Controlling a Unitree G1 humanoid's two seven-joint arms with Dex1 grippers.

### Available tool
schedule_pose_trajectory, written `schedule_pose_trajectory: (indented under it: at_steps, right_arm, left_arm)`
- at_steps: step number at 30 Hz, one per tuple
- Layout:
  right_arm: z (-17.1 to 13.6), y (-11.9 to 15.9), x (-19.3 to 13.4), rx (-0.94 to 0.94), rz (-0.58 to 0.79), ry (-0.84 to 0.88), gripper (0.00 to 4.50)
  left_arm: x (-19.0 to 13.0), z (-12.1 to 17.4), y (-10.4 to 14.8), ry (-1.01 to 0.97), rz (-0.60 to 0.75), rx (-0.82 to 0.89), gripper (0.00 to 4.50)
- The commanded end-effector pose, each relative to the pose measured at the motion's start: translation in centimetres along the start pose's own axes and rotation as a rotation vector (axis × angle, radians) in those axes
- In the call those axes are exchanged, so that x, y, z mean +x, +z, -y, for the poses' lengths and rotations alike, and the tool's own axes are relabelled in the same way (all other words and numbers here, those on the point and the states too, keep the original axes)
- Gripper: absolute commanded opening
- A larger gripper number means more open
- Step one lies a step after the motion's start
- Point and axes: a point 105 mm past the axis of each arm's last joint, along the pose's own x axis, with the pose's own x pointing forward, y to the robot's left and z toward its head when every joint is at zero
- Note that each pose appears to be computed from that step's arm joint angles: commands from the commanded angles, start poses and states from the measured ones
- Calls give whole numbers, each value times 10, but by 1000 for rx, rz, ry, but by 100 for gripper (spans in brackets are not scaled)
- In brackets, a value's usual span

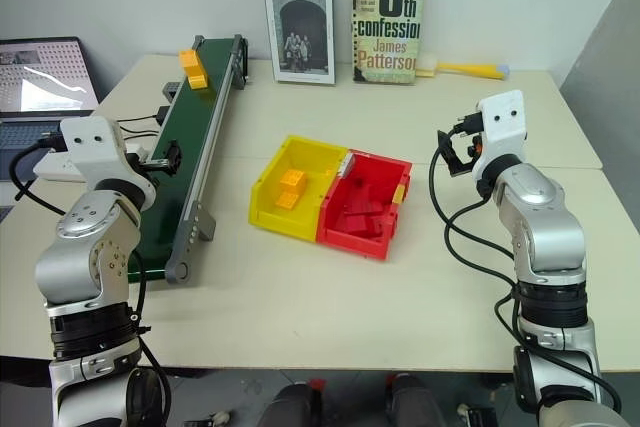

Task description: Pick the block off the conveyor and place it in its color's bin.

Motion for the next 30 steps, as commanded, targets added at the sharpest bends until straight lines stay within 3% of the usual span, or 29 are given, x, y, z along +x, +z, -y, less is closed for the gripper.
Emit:
schedule_pose_trajectory:
  at_steps: [1,6,10,16,30]
  right_arm:
    - [-26,44,-4,8,144,258,450]
    - [-71,77,-23,61,209,661,450]
    - [-98,82,-41,21,187,909,450]
    - [-110,82,-47,-12,175,1000,450]
    - [-114,84,-50,-15,178,1012,450]
  left_arm:
    - [1,-9,17,30,66,-8,448]
    - [7,-9,16,18,63,-18,448]
    - [12,-9,14,18,50,-28,448]
    - [13,-11,12,30,39,-25,448]
    - [17,-12,9,46,23,-19,448]
